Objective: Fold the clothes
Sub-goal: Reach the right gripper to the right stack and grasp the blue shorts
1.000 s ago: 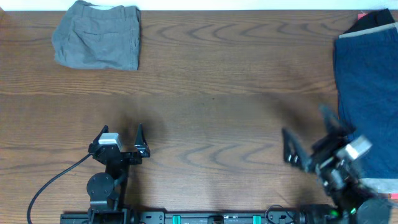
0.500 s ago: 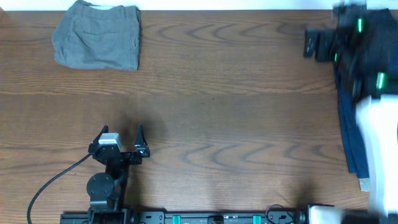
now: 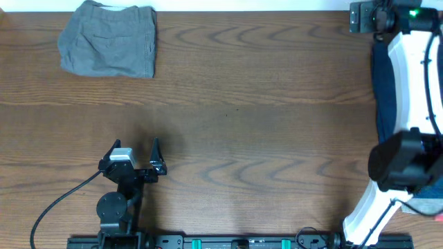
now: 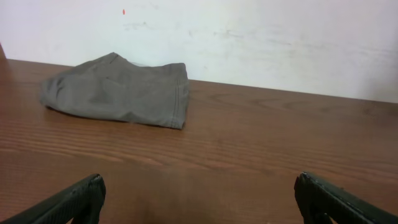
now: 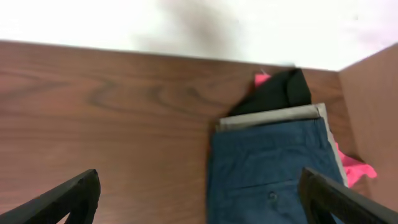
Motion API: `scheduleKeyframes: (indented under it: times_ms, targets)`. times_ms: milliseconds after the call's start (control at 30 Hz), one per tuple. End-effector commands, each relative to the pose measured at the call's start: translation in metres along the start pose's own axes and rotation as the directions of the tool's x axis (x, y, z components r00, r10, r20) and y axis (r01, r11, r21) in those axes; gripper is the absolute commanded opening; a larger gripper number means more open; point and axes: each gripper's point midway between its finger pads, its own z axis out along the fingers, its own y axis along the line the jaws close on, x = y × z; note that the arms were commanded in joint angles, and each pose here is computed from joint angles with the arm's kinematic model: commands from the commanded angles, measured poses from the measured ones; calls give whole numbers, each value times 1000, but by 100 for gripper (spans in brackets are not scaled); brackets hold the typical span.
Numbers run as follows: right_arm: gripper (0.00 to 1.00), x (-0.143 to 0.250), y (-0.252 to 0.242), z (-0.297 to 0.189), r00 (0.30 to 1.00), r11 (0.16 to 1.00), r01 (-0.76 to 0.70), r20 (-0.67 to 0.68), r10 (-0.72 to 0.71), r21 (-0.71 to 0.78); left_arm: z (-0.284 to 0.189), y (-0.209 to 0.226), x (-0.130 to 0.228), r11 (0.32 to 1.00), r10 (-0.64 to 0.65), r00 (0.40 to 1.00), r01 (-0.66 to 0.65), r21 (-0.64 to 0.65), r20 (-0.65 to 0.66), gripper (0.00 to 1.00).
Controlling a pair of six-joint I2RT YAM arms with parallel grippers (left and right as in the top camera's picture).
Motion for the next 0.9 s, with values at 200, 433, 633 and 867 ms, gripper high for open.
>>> scheduleKeyframes:
  times_ms: [200, 433, 633, 867]
  targets:
    - [97, 81, -35, 101, 966, 978, 106, -251, -59, 177, 1, -2, 16, 1000, 11, 999, -10, 15, -47, 98]
    - [94, 119, -38, 139, 940, 975, 122, -336, -54, 186, 1, -2, 16, 1000, 11, 999, -10, 15, -47, 98]
    - [92, 145, -30, 164, 922, 976, 136, -381, -62, 171, 1, -2, 16, 1000, 11, 999, -10, 15, -47, 98]
    - [82, 162, -35, 177, 911, 976, 131, -409, -49, 173, 1, -2, 16, 1000, 11, 999, -10, 15, -47, 98]
